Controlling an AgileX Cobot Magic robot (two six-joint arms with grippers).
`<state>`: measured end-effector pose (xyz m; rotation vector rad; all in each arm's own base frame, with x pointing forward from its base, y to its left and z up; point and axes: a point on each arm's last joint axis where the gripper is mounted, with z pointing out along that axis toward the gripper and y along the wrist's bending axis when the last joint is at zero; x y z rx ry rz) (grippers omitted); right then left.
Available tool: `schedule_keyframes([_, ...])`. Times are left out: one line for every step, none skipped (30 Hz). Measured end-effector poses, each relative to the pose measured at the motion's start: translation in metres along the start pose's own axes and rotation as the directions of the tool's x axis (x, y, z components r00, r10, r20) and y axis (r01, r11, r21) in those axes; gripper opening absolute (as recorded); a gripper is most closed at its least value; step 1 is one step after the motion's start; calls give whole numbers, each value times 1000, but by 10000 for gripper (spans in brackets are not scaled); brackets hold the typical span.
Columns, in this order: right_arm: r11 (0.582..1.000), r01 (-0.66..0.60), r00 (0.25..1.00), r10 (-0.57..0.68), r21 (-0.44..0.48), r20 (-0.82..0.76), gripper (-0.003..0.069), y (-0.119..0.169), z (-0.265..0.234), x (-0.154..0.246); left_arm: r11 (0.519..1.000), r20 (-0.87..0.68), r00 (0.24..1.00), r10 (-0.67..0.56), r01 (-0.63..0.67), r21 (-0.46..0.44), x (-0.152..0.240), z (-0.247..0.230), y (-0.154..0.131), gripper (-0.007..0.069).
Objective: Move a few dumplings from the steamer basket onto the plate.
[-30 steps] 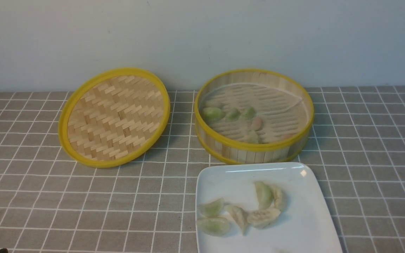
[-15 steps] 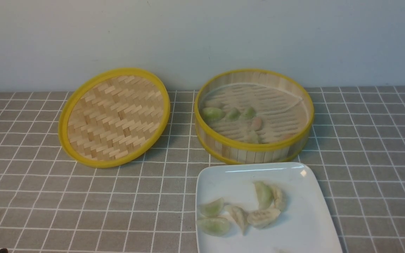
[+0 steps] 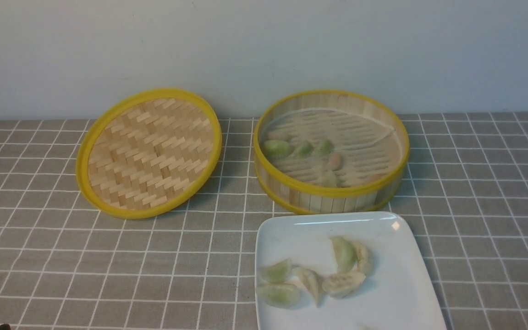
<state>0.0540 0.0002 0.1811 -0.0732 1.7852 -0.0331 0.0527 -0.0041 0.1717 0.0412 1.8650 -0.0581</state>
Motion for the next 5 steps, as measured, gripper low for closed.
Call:
schedule_keyframes([1000, 0, 1000, 0, 0, 0, -13, 0, 0, 0, 1000, 0, 1000, 0, 0, 0, 0, 0, 0, -5])
schedule_keyframes([1000, 0, 1000, 0, 0, 0, -13, 0, 0, 0, 1000, 0, 1000, 0, 0, 0, 0, 0, 0, -5])
schedule_keyframes([1000, -1, 1000, 1, 0, 0, -13, 0, 0, 0, 1000, 0, 1000, 0, 0, 0, 0, 0, 0, -5])
schedule_keyframes([1000, -2, 1000, 2, 0, 0, -13, 0, 0, 0, 1000, 0, 1000, 0, 0, 0, 0, 0, 0, -5])
schedule_keyframes([1000, -2, 1000, 2, 0, 0, -13, 0, 0, 0, 1000, 0, 1000, 0, 0, 0, 0, 0, 0, -5])
